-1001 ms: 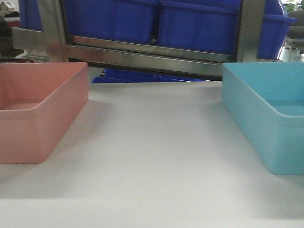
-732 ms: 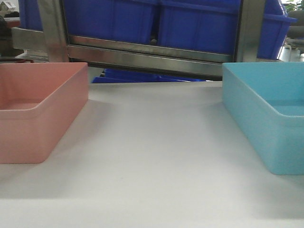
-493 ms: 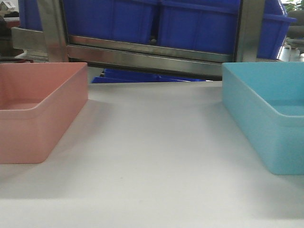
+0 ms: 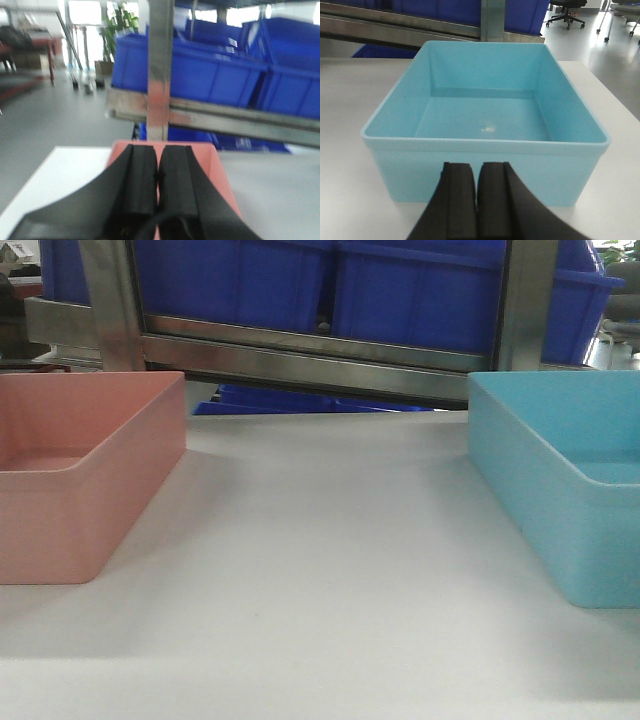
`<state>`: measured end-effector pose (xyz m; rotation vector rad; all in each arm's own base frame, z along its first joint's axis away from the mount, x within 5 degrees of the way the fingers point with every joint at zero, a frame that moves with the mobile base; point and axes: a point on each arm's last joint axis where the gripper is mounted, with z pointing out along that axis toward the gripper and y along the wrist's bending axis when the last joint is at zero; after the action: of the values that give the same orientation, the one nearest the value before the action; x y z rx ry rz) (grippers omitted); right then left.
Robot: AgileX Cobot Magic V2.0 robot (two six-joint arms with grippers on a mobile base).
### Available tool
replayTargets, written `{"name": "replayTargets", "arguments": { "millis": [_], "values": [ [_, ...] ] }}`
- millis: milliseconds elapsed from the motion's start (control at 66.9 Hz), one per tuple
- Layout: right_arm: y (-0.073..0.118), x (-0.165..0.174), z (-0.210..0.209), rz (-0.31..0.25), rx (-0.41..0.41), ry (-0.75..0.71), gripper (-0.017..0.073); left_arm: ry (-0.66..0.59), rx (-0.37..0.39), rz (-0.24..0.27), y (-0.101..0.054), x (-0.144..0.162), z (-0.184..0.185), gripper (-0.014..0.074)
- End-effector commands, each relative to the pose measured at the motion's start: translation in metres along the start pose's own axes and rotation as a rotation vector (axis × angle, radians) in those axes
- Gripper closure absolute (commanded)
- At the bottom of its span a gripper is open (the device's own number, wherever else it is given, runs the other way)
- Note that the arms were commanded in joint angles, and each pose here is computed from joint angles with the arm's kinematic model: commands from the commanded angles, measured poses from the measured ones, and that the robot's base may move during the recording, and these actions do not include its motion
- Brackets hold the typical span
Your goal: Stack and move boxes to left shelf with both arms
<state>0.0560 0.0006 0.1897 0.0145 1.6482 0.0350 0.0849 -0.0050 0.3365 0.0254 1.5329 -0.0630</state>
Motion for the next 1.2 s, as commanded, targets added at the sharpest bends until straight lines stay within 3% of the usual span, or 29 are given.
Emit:
{"name": "replayTargets", "arguments": {
  "millis": [0, 164, 239, 433, 523, 672, 807, 1180],
  "values": [
    [0.0, -0.016, -0.003, -0.008, -0.001, -0.121, 0.0505, 0.082, 0.018, -0.006, -0.001, -0.029, 0.029, 0.0593],
    [0.0, -0.016, -0.003, -0.008, -0.001, -0.121, 0.0505, 0.299, 0.052, -0.011, -0.003, -0.044, 0.088, 0.0589],
    [0.0, -0.016, -0.003, -0.008, -0.001, -0.121, 0.0505, 0.357, 0.061, 0.012, -0.003, -0.051, 0.108, 0.0538],
    [0.0, -0.016, -0.003, -0.008, -0.001, -0.121, 0.0505, 0.478, 0.049, 0.082, 0.004, -0.06, 0.163, 0.0196],
    [0.0, -0.016, -0.003, -0.008, -0.001, -0.121, 0.0505, 0.528, -0.011, 0.07, 0.023, -0.063, 0.185, 0.0072],
    [0.0, -0.016, -0.003, -0.008, -0.001, -0.121, 0.0505, 0.616, -0.127, 0.028, 0.067, -0.052, 0.213, 0.0063],
    [0.0, -0.016, -0.003, -0.008, -0.001, -0.121, 0.0505, 0.722, -0.143, 0.003, 0.097, -0.023, 0.238, 0.0063],
    [0.0, -0.016, -0.003, -0.008, -0.001, -0.121, 0.0505, 0.935, -0.101, -0.071, 0.118, 0.077, 0.288, 0.0063]
  ]
}}
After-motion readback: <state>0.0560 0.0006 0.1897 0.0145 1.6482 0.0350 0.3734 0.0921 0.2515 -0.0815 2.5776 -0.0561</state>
